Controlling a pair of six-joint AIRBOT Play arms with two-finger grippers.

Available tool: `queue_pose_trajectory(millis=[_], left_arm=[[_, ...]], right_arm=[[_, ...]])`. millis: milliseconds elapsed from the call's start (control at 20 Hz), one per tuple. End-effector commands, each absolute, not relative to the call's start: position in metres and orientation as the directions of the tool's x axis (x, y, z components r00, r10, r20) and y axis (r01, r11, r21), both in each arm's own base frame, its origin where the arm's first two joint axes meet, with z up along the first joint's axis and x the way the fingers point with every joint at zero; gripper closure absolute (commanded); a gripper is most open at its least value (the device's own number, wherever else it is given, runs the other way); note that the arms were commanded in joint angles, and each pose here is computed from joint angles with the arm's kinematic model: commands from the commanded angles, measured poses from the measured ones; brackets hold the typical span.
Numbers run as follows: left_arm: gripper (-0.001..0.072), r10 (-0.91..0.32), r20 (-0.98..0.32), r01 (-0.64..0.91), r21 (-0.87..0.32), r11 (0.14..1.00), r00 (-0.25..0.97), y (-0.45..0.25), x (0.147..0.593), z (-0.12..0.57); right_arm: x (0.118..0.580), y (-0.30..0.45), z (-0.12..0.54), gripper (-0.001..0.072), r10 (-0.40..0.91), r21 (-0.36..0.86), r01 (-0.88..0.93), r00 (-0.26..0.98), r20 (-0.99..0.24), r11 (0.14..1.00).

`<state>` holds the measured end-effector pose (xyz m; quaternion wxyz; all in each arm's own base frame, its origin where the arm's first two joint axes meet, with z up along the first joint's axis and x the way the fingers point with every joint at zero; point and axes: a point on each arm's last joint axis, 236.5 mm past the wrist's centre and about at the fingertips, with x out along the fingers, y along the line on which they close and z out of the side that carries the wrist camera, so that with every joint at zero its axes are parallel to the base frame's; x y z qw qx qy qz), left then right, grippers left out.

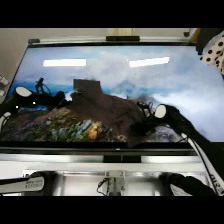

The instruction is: Fold the shirts.

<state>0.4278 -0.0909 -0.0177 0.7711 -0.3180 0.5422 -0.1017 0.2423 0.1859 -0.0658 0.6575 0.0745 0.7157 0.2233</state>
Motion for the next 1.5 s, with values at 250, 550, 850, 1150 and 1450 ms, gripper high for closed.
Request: queue_pose_trajectory(millis=[250,550,850,1150,1450], left_arm=[[0.0679,-0.419,-0.157,0.373,-0.255,0.892,0.894,-0.076,0.398,0.391],[0.0679,-0.347,0.387,0.398,-0.058,0.915,0.854,-0.084,0.191,0.588],[0.0679,-0.23,0.074,0.237,-0.098,0.967,0.97,-0.061,0.181,0.512],[0.0678,-0.229,-0.402,0.163,-0.192,0.968,0.887,-0.049,0.246,0.351],[0.0677,-0.259,-0.666,-0.043,-0.402,0.915,0.7,-0.037,0.349,0.124]], right_arm=[[0.313,0.056,0.209,0.066,-0.022,-0.286,-0.389,0.561,-0.828,0.876],[0.232,0.041,0.449,0.0659,0.168,-0.19,-0.205,0.967,-0.194,0.96],[0.178,0.023,0.334,0.0659,0.09,-0.131,-0.24,0.729,-0.678,0.962],[0.206,0.032,0.182,0.0659,-0.04,-0.122,-0.216,0.352,-0.935,0.969],[0.313,0.075,0.004,0.0659,-0.029,-0.096,-0.207,0.303,-0.952,0.974]])
